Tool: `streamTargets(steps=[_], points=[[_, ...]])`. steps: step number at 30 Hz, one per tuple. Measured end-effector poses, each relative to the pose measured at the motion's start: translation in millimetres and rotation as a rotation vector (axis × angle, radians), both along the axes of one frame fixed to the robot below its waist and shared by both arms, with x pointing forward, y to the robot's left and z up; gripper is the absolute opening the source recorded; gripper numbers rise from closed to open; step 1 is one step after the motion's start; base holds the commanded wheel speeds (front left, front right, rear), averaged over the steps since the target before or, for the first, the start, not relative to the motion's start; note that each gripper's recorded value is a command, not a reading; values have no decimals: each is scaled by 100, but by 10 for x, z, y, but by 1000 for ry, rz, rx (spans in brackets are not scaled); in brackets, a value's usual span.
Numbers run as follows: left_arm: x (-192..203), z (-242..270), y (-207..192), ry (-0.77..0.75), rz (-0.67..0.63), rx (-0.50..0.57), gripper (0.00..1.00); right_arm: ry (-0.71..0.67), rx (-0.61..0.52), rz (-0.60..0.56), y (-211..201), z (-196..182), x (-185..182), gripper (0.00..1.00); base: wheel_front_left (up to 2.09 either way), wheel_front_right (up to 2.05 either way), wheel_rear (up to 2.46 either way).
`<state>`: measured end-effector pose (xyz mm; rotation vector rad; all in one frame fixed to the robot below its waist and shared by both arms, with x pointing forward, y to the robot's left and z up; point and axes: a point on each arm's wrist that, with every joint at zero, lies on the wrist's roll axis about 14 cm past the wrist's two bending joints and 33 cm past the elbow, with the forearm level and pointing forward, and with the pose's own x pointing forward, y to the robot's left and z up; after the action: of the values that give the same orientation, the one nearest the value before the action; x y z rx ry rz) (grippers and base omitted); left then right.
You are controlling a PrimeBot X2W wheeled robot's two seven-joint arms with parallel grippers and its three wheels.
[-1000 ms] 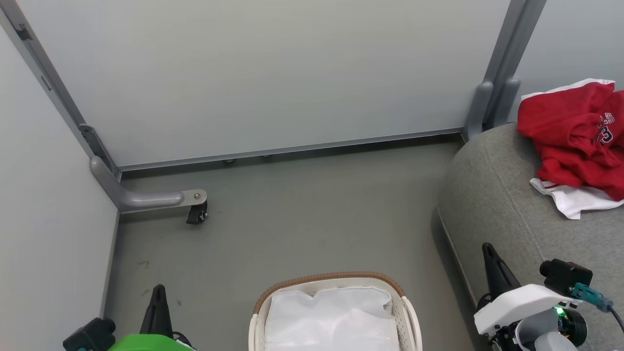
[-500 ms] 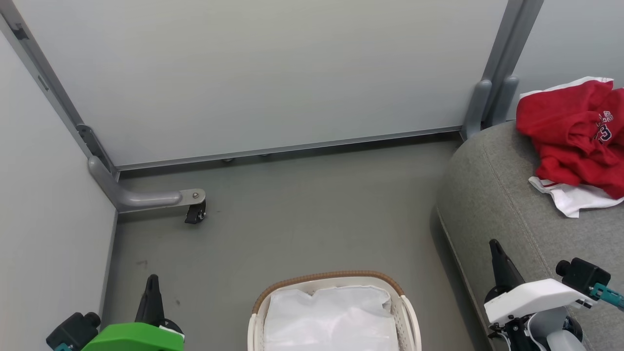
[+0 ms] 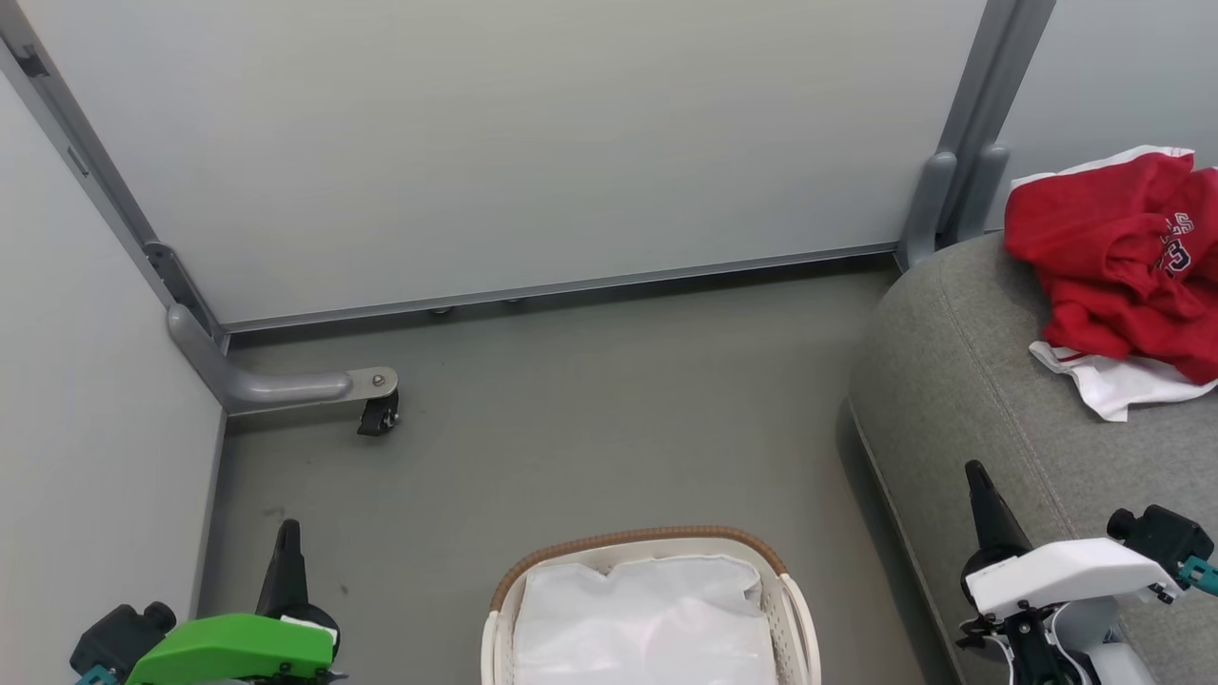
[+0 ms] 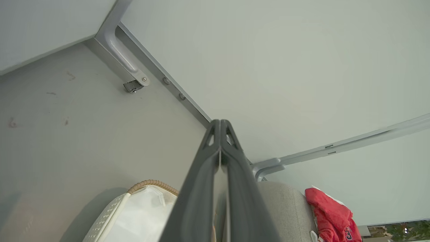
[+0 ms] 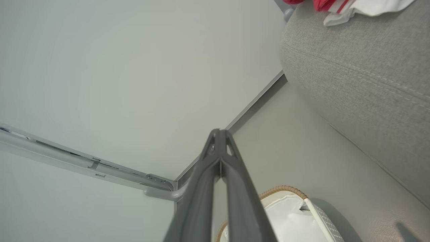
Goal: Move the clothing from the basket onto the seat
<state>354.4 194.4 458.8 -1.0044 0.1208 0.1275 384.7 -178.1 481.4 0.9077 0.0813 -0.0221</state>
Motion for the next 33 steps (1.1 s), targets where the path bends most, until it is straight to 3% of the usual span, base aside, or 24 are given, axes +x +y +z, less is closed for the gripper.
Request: streamTargets(steps=[33], points=[[167, 200, 28, -66, 12, -295, 0, -12, 348, -35, -109, 86, 15, 0, 0, 0, 0]])
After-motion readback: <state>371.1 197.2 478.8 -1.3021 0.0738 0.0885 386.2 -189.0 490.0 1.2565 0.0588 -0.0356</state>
